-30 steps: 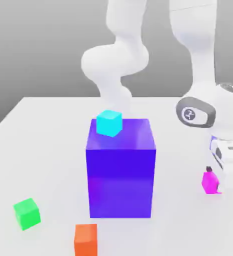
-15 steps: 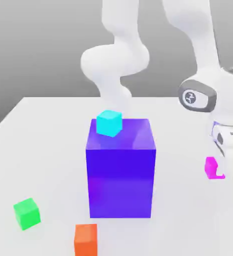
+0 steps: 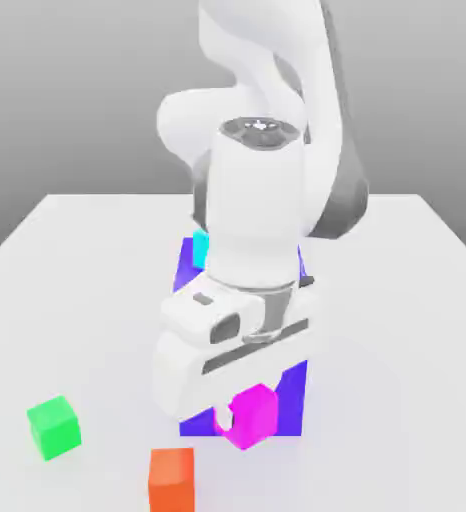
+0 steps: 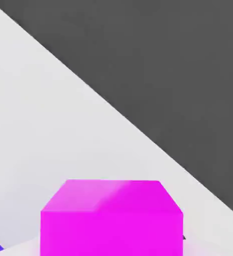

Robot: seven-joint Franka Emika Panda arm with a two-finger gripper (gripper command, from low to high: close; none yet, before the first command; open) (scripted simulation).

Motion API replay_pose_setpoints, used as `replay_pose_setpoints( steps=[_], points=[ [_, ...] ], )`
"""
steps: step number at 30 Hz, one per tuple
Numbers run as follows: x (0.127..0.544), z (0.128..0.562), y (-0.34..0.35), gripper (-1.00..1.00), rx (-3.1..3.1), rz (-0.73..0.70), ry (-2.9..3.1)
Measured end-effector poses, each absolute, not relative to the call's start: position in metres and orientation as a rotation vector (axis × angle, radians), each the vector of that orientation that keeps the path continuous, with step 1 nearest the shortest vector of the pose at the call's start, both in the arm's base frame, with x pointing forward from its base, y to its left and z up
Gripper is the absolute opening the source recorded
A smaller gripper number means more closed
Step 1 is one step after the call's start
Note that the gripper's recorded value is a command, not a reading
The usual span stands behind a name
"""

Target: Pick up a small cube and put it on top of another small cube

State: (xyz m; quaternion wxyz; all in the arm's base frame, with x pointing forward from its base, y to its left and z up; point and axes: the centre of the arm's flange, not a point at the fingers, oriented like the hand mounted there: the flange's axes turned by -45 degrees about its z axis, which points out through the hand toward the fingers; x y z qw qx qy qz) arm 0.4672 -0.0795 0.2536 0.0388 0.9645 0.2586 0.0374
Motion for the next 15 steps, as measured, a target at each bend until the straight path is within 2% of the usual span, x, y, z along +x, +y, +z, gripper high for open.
replay_pose_setpoints(
  steps=[5, 7, 11, 12, 15],
  points=[
    [0.399, 0.241, -0.219, -1.0, 3.101, 0.0, 0.416],
    [0.39, 0.234, -0.234, -1.0, 3.112, 0.0, 0.416],
    [0.388, 0.19, -0.236, -1.0, 3.114, 0.001, 0.427],
    [0.387, 0.182, -0.236, 1.0, 3.114, 0.0, 0.426],
    [0.387, 0.182, -0.236, 1.0, 3.114, 0.0, 0.426]
  ],
)
